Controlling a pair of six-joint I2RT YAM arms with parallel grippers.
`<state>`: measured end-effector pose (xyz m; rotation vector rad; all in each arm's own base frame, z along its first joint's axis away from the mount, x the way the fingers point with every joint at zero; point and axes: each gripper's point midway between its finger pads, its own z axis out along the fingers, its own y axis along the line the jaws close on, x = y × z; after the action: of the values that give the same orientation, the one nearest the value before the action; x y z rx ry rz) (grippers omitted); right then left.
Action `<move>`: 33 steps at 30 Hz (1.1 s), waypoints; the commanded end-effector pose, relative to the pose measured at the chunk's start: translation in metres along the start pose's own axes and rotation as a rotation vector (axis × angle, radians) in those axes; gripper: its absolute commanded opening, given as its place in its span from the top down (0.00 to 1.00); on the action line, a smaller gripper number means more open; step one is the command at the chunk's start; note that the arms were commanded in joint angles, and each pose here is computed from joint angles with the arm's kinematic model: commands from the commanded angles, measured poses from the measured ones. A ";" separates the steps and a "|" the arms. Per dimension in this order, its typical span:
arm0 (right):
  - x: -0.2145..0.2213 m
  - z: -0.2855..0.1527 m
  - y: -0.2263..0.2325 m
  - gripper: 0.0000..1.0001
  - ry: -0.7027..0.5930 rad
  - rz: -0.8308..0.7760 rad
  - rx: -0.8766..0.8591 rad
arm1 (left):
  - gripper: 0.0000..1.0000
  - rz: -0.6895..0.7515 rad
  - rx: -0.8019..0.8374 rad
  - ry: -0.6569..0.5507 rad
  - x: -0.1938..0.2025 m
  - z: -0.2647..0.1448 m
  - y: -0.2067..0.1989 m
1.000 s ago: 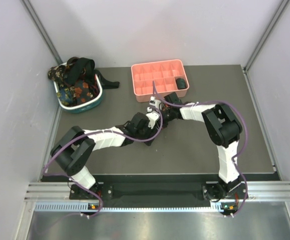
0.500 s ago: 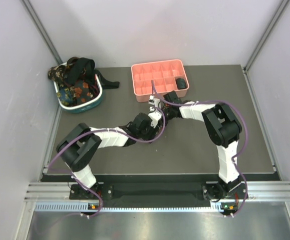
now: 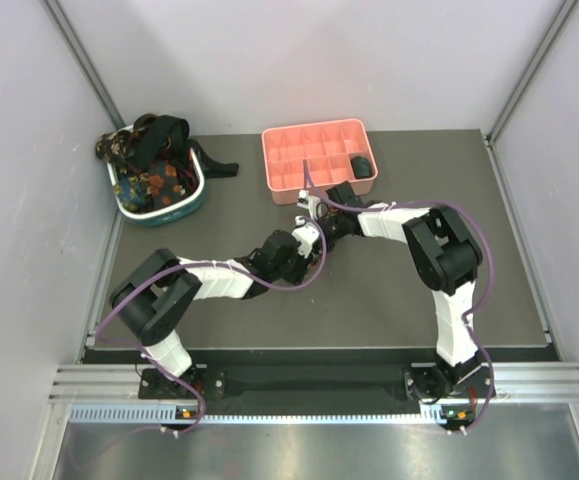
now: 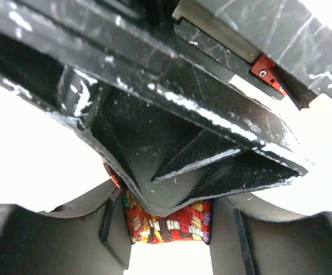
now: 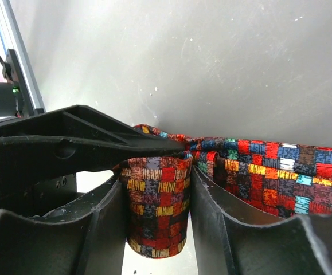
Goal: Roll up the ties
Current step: Roll the tie
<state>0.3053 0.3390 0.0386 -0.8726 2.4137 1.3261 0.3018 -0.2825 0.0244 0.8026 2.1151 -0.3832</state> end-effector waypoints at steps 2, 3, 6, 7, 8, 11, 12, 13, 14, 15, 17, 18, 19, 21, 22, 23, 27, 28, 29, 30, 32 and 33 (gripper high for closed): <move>-0.014 -0.014 -0.001 0.55 -0.059 -0.001 0.013 | 0.50 -0.050 -0.006 0.104 0.033 -0.009 0.001; -0.017 -0.017 0.001 0.55 -0.068 -0.003 0.016 | 0.50 -0.048 -0.006 0.107 0.033 -0.009 0.000; -0.024 -0.028 0.002 0.53 -0.095 0.003 0.029 | 0.50 -0.048 -0.002 0.117 0.035 -0.009 0.000; -0.026 -0.030 0.001 0.52 -0.107 0.001 0.032 | 0.51 -0.047 0.001 0.119 0.035 -0.009 -0.001; -0.028 -0.033 -0.001 0.50 -0.119 0.017 0.041 | 0.51 -0.047 0.004 0.126 0.037 -0.009 -0.001; -0.033 -0.043 -0.003 0.48 -0.157 0.028 0.051 | 0.51 -0.039 0.011 0.136 0.037 -0.008 -0.003; -0.036 -0.046 -0.002 0.48 -0.166 0.024 0.050 | 0.51 -0.039 0.011 0.142 0.037 -0.008 -0.003; -0.037 -0.047 -0.002 0.48 -0.171 0.026 0.052 | 0.51 -0.039 0.011 0.144 0.037 -0.008 -0.003; -0.039 -0.050 -0.003 0.48 -0.181 0.029 0.056 | 0.51 -0.036 0.013 0.144 0.037 -0.007 -0.003; -0.042 -0.053 -0.001 0.48 -0.191 0.024 0.060 | 0.51 -0.034 0.015 0.147 0.037 -0.007 -0.003; -0.045 -0.060 -0.006 0.48 -0.218 0.038 0.085 | 0.51 -0.036 0.016 0.150 0.037 -0.007 -0.003; -0.050 -0.066 -0.004 0.48 -0.241 0.030 0.093 | 0.51 -0.035 0.019 0.151 0.036 -0.006 -0.004; -0.051 -0.070 -0.006 0.48 -0.263 0.030 0.104 | 0.51 -0.035 0.018 0.159 0.038 -0.006 -0.004; -0.061 -0.087 -0.018 0.49 -0.328 0.061 0.181 | 0.51 -0.038 0.018 0.171 0.039 -0.005 -0.004; -0.062 -0.093 -0.026 0.49 -0.351 0.078 0.218 | 0.51 -0.036 0.018 0.187 0.041 -0.006 -0.004; -0.064 -0.103 -0.042 0.50 -0.387 0.120 0.299 | 0.51 -0.036 0.020 0.194 0.041 -0.006 -0.004; -0.069 -0.134 -0.064 0.49 -0.490 0.180 0.500 | 0.51 -0.036 0.022 0.232 0.043 -0.010 -0.005; -0.066 -0.140 -0.073 0.49 -0.512 0.212 0.564 | 0.51 -0.038 0.021 0.239 0.044 -0.011 -0.005; -0.066 -0.143 -0.075 0.49 -0.523 0.224 0.585 | 0.51 -0.040 0.055 0.238 0.042 -0.012 -0.011; -0.066 -0.147 -0.079 0.49 -0.535 0.244 0.617 | 0.51 -0.039 0.071 0.256 0.044 -0.014 -0.015; -0.063 -0.152 -0.091 0.50 -0.546 0.291 0.683 | 0.51 -0.039 0.080 0.295 0.046 -0.015 -0.018; -0.062 -0.153 -0.094 0.51 -0.547 0.305 0.703 | 0.51 -0.036 0.081 0.311 0.047 -0.015 -0.019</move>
<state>0.4023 0.2170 0.0790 -0.1076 2.3714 0.7241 0.2944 -0.2825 0.0242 0.8264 2.2294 -0.3838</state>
